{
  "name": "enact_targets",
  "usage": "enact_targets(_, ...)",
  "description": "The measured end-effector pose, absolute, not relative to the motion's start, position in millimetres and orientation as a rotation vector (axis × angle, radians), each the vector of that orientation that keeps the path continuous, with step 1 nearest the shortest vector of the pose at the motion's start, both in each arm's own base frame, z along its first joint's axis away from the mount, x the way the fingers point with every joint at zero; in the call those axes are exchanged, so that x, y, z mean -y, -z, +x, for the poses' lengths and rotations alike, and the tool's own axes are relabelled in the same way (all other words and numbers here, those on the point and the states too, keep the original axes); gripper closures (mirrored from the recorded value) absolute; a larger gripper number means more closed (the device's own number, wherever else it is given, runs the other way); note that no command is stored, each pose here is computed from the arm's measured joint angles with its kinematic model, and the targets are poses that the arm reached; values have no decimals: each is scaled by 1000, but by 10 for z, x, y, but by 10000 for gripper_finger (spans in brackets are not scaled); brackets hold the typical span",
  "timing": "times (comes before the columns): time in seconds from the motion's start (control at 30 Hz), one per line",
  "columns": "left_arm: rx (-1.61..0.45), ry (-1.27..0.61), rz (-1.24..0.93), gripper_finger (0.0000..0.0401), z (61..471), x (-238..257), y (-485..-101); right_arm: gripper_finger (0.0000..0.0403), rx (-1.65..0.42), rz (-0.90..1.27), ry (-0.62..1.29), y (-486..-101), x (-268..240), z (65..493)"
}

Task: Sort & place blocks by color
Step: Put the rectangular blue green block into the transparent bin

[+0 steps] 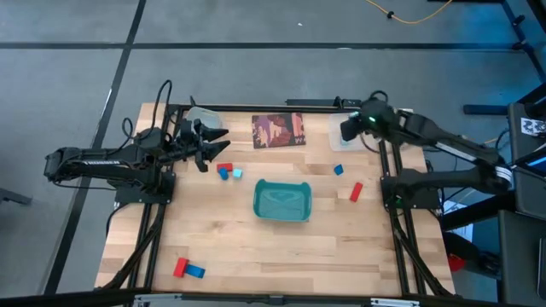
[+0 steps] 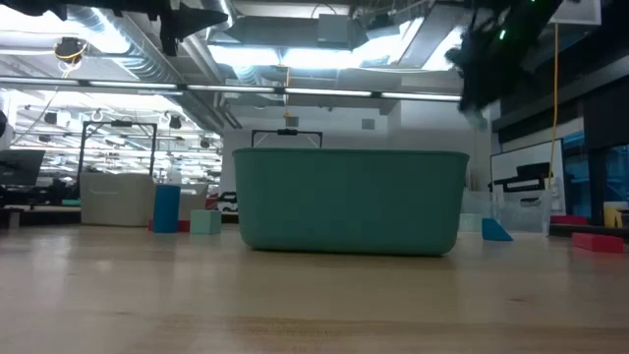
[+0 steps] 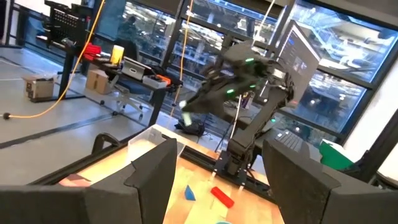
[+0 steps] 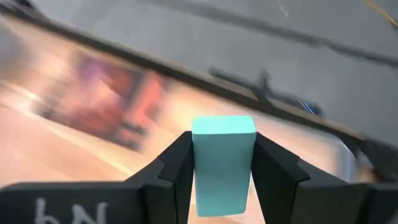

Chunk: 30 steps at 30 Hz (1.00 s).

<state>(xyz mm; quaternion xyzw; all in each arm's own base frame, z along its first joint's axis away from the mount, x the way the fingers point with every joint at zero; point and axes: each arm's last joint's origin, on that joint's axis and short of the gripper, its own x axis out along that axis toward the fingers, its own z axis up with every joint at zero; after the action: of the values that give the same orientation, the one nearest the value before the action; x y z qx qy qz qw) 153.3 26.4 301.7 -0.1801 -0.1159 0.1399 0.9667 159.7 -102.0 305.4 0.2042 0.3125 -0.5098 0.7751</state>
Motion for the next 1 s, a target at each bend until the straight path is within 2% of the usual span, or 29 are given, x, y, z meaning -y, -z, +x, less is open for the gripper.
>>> enact_targets(0.17, 235, -283, -364, 171, 1533, -264, -3017, 273, -896, 510, 1204, -2679, 1324, 1628)
enact_targets(0.3, 237, -293, -365, 171, 1532, -267, -3018, 266, -984, 556, 1269, -2376, 1479, 1613)
enact_targets(0.6, 237, -297, -365, 171, 1531, -267, -3017, 269, -931, 722, 1428, -1923, 1692, 1522)
enact_targets(0.7, 238, -298, -365, 171, 1531, -268, -3017, 269, -926, 789, 1432, -1821, 1732, 1519)
enact_targets(1.0, 238, -301, -365, 171, 1531, -268, -3018, 269, -1010, 810, 1428, -1587, 1807, 1595)
